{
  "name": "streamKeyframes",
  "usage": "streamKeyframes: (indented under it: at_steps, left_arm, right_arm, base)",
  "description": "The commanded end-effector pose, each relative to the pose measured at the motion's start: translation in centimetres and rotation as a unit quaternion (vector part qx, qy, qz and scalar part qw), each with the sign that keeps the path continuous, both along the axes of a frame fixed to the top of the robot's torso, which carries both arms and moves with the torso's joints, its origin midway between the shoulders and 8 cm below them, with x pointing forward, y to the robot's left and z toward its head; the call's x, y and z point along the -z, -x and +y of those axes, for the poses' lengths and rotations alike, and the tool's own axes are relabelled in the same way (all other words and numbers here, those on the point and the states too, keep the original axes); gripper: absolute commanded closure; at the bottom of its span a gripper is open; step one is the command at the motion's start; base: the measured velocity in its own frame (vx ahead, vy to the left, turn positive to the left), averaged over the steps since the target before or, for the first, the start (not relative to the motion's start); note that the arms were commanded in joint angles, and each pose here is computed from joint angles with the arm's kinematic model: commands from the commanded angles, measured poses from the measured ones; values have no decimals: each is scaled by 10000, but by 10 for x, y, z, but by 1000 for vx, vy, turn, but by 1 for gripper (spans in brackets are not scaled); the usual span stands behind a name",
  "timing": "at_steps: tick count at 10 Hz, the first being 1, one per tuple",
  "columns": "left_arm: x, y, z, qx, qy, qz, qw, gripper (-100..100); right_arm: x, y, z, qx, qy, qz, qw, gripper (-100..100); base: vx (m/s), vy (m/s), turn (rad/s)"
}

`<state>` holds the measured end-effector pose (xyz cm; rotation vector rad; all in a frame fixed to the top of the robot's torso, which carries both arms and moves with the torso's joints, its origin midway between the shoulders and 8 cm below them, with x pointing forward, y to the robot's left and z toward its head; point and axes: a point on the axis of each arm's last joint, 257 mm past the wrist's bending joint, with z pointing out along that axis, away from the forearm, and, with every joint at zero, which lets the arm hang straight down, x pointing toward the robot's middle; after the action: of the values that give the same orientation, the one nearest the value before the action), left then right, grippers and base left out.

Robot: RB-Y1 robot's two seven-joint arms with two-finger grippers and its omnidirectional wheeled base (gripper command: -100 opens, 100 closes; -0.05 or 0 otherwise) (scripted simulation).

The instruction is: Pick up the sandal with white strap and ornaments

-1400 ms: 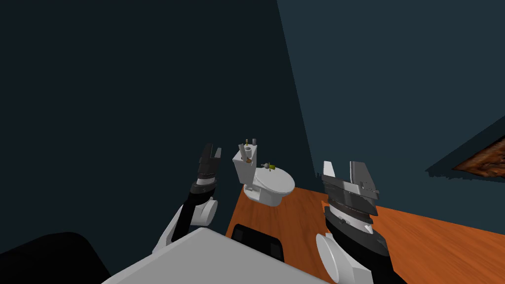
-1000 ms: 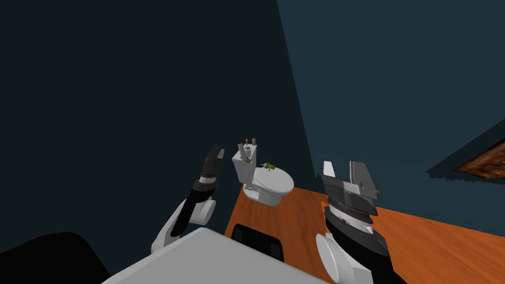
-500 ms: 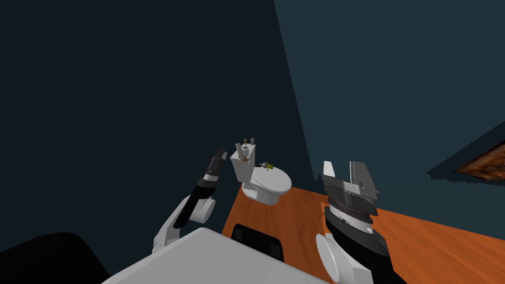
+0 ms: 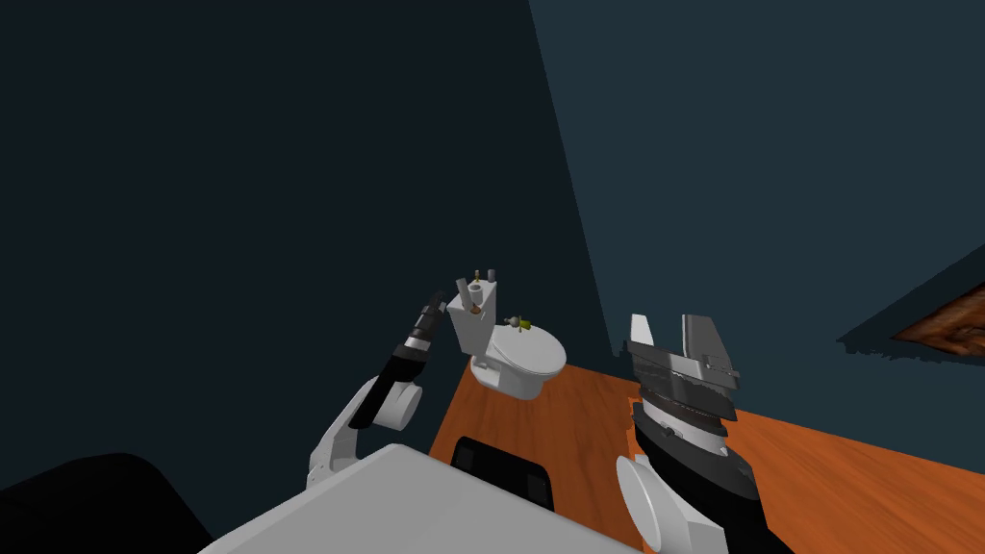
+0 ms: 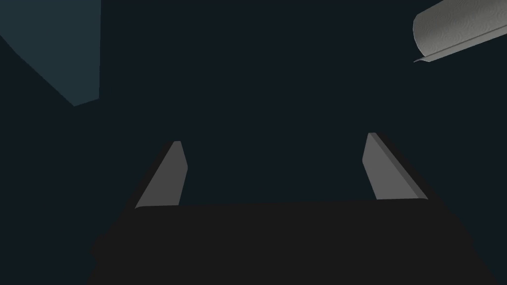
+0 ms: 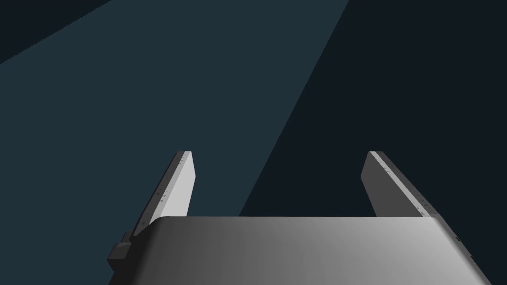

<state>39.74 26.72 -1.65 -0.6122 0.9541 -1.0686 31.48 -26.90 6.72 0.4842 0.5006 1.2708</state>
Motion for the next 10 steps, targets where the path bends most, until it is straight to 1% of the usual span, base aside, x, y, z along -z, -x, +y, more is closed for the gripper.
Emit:
streamKeyframes:
  at_steps: [1, 3, 4, 7, 8, 10]
  left_arm:
    - [9, -5, 2, -34, 6, 165, 9999, -100]
    - [29, -17, 7, -100, 36, 524, 9986, -100]
    - [31, -18, 7, -108, 40, 570, 9983, -100]
    - [61, -31, 14, -196, 77, 1097, 9937, -100]
    - [61, -31, 14, -197, 78, 1101, 9937, -100]
    - [79, -37, 18, -244, 100, 1397, 9898, -100]
  right_arm:
    - [0, 0, 0, 0, 0, 0, 10000, 0]
    - [0, 0, 0, 0, 0, 0, 10000, 0]
    - [0, 0, 0, 0, 0, 0, 10000, 0]
    - [0, 0, 0, 0, 0, 0, 10000, 0]
    - [0, 0, 0, 0, 0, 0, 10000, 0]
    - [0, 0, 0, 0, 0, 0, 10000, 0]
  base:
    - [0, -63, 17]
    - [-12, -64, 38]
    - [-8, -53, 17]
    - [-3, -54, 39]
    - [0, -40, 15]
    - [5, -24, 27]
